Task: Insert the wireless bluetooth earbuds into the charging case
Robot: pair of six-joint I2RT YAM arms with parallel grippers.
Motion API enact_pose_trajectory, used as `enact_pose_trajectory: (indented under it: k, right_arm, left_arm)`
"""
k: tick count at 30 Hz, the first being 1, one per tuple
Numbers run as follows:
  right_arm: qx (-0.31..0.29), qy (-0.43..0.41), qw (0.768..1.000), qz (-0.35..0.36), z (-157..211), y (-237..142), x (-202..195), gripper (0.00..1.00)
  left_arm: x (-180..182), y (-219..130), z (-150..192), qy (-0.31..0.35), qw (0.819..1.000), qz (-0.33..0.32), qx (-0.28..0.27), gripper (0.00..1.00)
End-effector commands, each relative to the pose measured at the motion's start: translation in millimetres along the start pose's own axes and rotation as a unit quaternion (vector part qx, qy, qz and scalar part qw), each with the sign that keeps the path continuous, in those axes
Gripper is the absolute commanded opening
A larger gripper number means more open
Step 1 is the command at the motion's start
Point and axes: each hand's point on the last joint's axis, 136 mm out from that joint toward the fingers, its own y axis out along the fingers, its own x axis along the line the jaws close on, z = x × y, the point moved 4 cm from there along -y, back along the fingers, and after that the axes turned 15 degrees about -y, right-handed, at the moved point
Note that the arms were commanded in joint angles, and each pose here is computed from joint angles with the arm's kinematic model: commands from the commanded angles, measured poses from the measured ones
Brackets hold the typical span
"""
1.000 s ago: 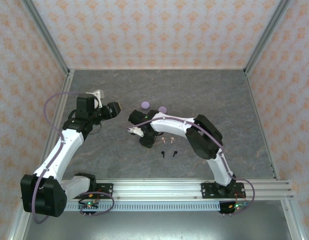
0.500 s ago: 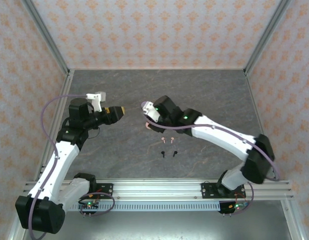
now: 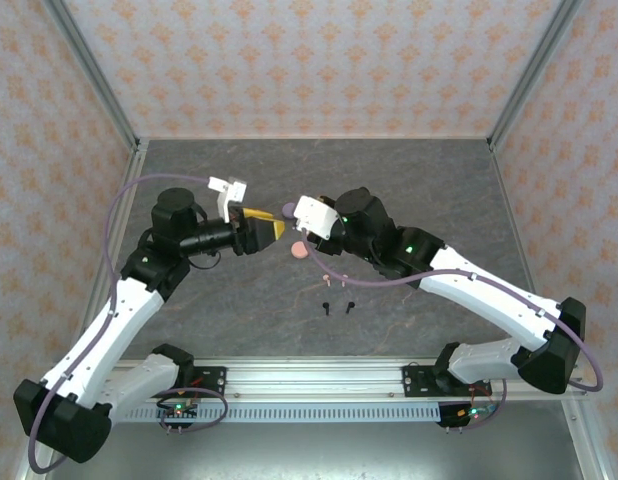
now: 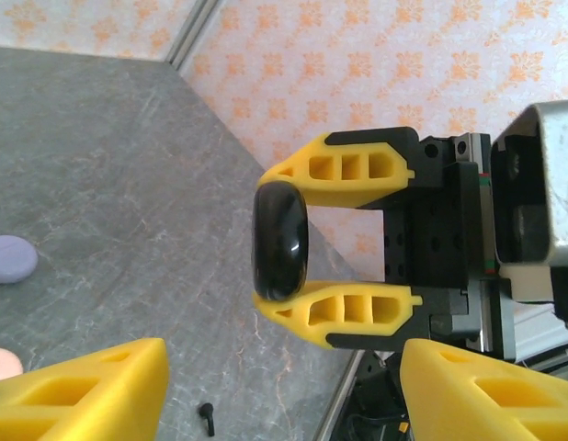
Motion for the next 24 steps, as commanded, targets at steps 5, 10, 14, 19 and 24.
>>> enact_pose_trajectory:
  k: [5, 10, 14, 19, 24]
  right_arm:
    - [-0.009, -0.024, 1.0, 0.013, -7, -1, -1, 0.41]
    - [-0.01, -0.028, 0.999, 0.012, -8, 0, 0, 0.42]
    - [-0.017, -0.028, 0.999, 0.009, -10, -1, 1, 0.42]
    - [-0.021, -0.03, 0.999, 0.004, -12, 1, 2, 0.42]
    - [-0.025, -0.03, 0.999, 0.0, -13, 2, 4, 0.42]
  left_arm:
    - [-17, 17, -6, 0.007, 0.999, 0.033, 0.0, 0.64]
    - [-18, 26, -6, 0.007, 0.999, 0.032, -0.001, 0.6]
    - [-13, 30, -6, 0.004, 1.0, 0.025, 0.0, 0.57]
    - [-13, 33, -7, 0.002, 1.0, 0.03, 0.0, 0.53]
    - [-12, 37, -5, 0.001, 1.0, 0.029, 0.003, 0.48]
